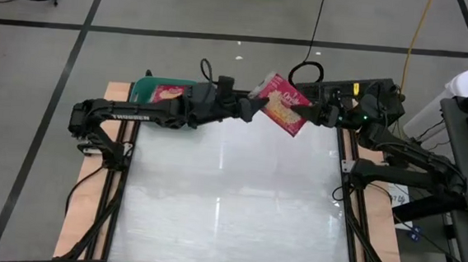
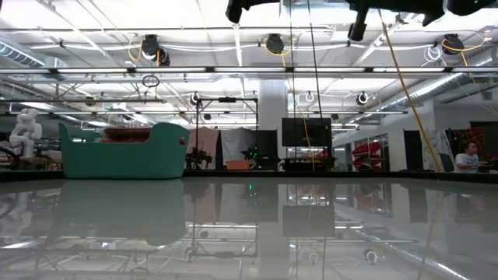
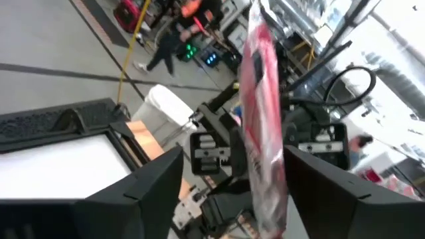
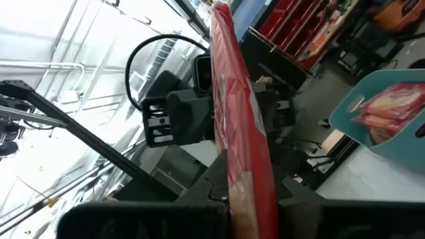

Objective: Sort popcorn bags into baskets
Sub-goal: Put the red popcorn bag into the green bin

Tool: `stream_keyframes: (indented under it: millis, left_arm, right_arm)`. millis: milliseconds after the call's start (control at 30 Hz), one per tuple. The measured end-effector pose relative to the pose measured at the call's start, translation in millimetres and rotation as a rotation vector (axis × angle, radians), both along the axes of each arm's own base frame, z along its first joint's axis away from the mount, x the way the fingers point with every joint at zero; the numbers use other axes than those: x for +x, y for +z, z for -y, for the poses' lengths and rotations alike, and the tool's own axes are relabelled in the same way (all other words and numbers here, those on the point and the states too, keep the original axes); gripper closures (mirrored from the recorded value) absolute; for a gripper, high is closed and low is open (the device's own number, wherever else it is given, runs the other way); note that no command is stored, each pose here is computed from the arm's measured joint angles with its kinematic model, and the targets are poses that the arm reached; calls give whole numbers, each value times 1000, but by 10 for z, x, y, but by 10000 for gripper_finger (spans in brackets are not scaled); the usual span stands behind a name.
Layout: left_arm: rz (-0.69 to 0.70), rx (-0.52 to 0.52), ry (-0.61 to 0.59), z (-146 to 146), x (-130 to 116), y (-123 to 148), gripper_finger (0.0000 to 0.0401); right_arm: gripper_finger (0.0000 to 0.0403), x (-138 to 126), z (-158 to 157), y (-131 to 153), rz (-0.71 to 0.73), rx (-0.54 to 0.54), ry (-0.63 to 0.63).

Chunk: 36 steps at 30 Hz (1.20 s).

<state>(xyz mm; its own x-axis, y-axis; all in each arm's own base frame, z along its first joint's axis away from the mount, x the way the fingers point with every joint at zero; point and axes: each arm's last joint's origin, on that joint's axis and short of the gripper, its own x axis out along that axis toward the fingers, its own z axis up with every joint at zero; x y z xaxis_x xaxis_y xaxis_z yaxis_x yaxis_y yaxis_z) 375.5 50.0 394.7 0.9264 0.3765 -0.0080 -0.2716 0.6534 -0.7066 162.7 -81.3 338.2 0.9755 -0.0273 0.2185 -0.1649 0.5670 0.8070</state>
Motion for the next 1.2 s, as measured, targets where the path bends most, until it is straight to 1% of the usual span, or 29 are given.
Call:
stream_keyframes:
  millis: [100, 200, 333, 433, 533, 667, 700, 800, 867, 933, 1000, 1100, 1200]
  left_arm:
    - [-9, -3, -23, -37, 43, -50, 167]
    - [-21, -11, -38, -41, 95, -116, 192]
    - [5, 12, -34, -51, 164, -154, 225]
    - [49, 33, -18, -61, 208, -150, 257]
    - [65, 64, -17, -61, 214, -134, 297]
    - [46, 84, -16, -64, 214, -145, 372]
    - [42, 83, -15, -69, 214, -148, 381]
    - [24, 66, -11, -112, 209, -172, 378]
    - [-19, 39, 2, -149, 176, -191, 372]
    - [-77, 17, 44, -188, 124, -211, 375]
    - [-142, 3, 97, -241, 35, -209, 382]
    - [-207, -7, 167, -354, -114, -170, 382]
    - [-268, -16, 238, -474, -289, -134, 382]
  right_arm:
    - [394, 6, 8, -5, -1, 4, -12]
    - [394, 9, 22, -13, -3, 16, -49]
    - [391, 29, 42, -29, -8, 24, -77]
    - [390, 38, 47, -43, -19, 26, -77]
    - [389, 36, 52, -48, -25, 18, -82]
    - [384, 23, 72, -49, -29, -4, -98]
    - [379, 20, 80, -54, -34, -2, -102]
    - [354, 8, 112, -80, -58, 14, -119]
    - [331, -2, 137, -114, -90, 36, -136]
    - [307, -20, 154, -149, -126, 57, -151]
    - [283, -49, 162, -177, -159, 75, -163]
    - [255, -94, 174, -225, -213, 97, -182]
    - [237, -127, 189, -245, -242, 81, -201]
